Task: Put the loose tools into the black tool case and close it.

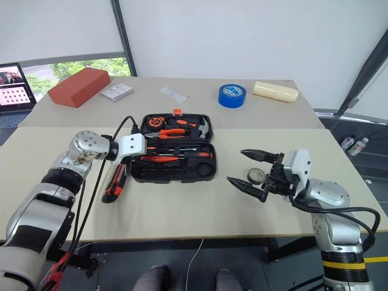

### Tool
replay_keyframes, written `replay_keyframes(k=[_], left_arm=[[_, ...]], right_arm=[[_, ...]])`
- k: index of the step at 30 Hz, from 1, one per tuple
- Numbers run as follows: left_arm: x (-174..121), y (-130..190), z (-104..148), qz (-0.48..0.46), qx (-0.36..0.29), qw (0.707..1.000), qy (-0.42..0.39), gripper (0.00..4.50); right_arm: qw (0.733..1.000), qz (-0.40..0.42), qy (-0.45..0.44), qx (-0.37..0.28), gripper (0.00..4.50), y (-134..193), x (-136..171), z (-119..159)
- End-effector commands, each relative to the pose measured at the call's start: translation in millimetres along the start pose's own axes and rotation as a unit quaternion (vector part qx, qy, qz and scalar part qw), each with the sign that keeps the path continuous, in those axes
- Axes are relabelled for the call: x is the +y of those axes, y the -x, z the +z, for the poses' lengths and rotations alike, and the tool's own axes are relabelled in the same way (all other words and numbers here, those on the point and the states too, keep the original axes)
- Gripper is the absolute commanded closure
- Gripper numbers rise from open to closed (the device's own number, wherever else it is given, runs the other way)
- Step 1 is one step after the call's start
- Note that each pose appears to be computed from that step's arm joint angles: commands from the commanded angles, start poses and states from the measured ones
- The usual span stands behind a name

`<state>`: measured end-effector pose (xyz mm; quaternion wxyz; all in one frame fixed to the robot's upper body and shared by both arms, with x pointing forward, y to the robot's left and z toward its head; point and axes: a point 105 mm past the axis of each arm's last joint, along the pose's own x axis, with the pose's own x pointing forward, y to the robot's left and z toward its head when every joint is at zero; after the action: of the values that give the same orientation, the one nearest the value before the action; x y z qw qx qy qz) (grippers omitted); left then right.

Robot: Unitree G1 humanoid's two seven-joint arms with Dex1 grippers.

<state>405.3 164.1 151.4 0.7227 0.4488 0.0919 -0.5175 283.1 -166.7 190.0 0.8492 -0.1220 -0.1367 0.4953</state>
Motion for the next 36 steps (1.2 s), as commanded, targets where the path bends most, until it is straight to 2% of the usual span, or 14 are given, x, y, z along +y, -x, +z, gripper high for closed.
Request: replay_keyframes(k=[1,11,13,14,16,19,22,25,28,29,35,36], left_arm=[[2.8,-0.8,-3.2,-0.003,0.024,0.999,-0.021,4.03],[1.4,-5.8,-11.2,-0.025,0.078,0.995,-0.055,4.03],[5.8,-4.4,-11.6,-0.007,0.069,0.997,-0.026,3.04],[7.1,-3.7,-11.1,-0.001,0.065,0.998,-0.020,2.84],[9.0,0.2,-8.7,0.006,0.052,0.998,-0.026,2.12],[25.3,12.6,12.7,0.069,-0.043,0.997,-0.011,1.17],[32.5,24.5,21.9,0.092,-0.108,0.990,0.029,1.17],[34.2,31.0,15.1,0.110,-0.132,0.982,0.082,1.17],[34.4,24.1,9.2,0.131,-0.138,0.974,0.125,1.85],[32.6,19.3,8.2,0.132,-0.138,0.973,0.132,2.33],[19.8,-9.3,-2.3,0.135,-0.106,0.971,0.164,4.46],[17.3,-12.7,-3.3,0.131,-0.105,0.970,0.173,4.46]], right_arm=[[0.999,-0.017,0.025,-0.019,0.00,4.8,-2.8,16.9],[0.999,-0.019,0.022,-0.025,0.00,1.0,-0.7,16.0],[0.999,-0.018,0.022,-0.026,0.00,0.2,-0.7,16.6],[0.999,-0.018,0.022,-0.026,0.00,0.1,-0.6,16.7],[0.999,-0.018,0.022,-0.026,0.00,0.2,-0.6,17.0],[0.999,-0.018,0.021,-0.024,0.00,0.9,-0.8,16.3],[0.999,-0.018,0.020,-0.023,0.00,1.4,-0.9,15.8],[0.999,-0.020,0.019,-0.021,0.00,1.7,-2.1,14.9],[0.999,-0.021,0.016,-0.021,0.00,0.3,-2.1,13.2],[0.999,-0.021,0.016,-0.022,0.00,-0.2,-1.9,12.8],[0.999,-0.024,0.012,-0.021,0.00,-0.4,-1.9,11.2],[0.999,-0.025,0.012,-0.021,0.00,-0.2,-1.9,10.9]])
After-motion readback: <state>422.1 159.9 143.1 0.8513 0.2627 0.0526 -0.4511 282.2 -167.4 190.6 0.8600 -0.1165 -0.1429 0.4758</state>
